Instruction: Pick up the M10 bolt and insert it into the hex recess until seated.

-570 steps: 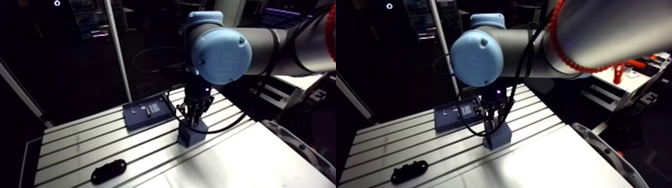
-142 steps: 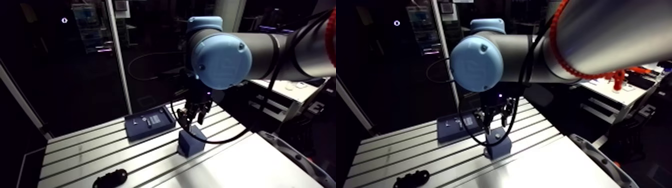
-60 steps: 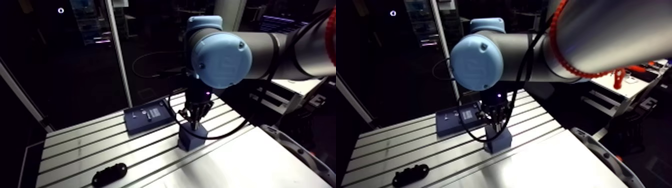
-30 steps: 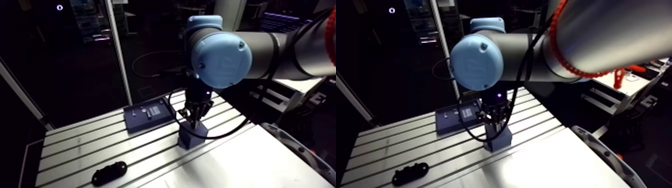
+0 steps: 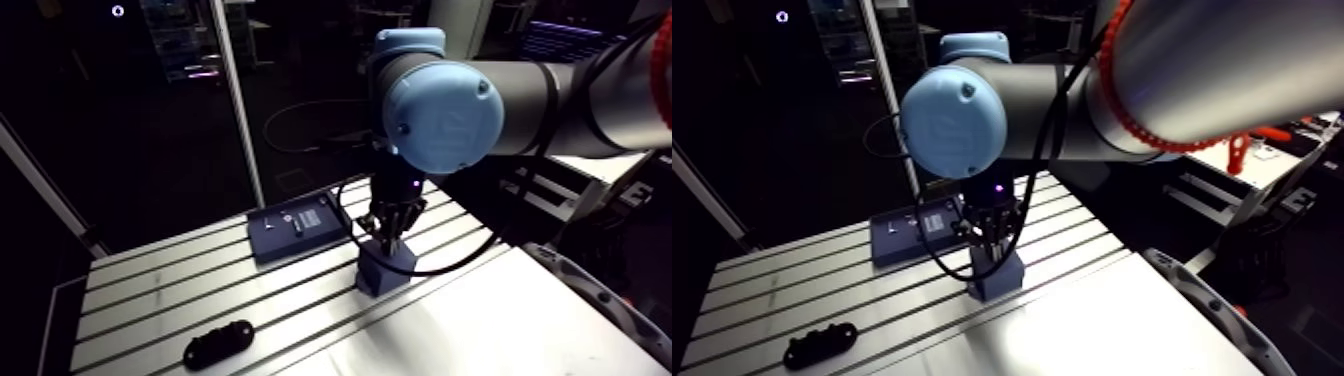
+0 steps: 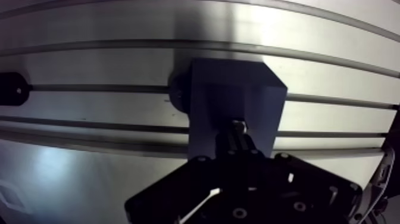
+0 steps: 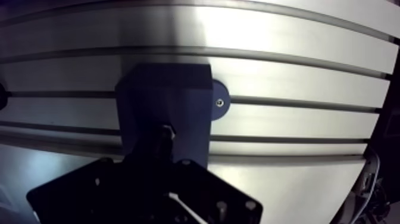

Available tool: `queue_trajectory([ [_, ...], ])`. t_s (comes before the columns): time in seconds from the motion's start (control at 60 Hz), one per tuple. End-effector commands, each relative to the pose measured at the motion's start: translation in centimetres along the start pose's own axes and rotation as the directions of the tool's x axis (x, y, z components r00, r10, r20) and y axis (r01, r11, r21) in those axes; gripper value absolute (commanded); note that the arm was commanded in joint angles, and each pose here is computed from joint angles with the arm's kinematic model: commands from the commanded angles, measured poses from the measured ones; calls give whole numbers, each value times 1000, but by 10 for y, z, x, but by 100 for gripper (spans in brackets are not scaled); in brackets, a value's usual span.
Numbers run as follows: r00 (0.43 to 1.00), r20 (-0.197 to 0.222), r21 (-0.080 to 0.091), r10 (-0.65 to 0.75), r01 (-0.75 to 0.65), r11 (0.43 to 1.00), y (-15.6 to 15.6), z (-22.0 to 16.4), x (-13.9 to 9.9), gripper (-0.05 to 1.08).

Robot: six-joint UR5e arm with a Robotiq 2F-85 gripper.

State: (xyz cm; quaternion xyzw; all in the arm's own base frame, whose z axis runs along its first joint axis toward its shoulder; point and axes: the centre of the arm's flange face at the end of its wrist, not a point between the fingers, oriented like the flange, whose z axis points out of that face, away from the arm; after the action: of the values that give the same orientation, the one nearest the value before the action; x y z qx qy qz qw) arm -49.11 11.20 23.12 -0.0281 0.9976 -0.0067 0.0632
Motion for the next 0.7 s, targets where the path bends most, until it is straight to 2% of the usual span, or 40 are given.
queue_trajectory([
  [0.017,1000,5,3,-3,3,1000,1,4,1,108],
  [0.433,1000,0,-2,-5,5,1000,2,0,3,108],
  [0.7,1000,-12,-14,-9,9,1000,4,-11,5,108],
])
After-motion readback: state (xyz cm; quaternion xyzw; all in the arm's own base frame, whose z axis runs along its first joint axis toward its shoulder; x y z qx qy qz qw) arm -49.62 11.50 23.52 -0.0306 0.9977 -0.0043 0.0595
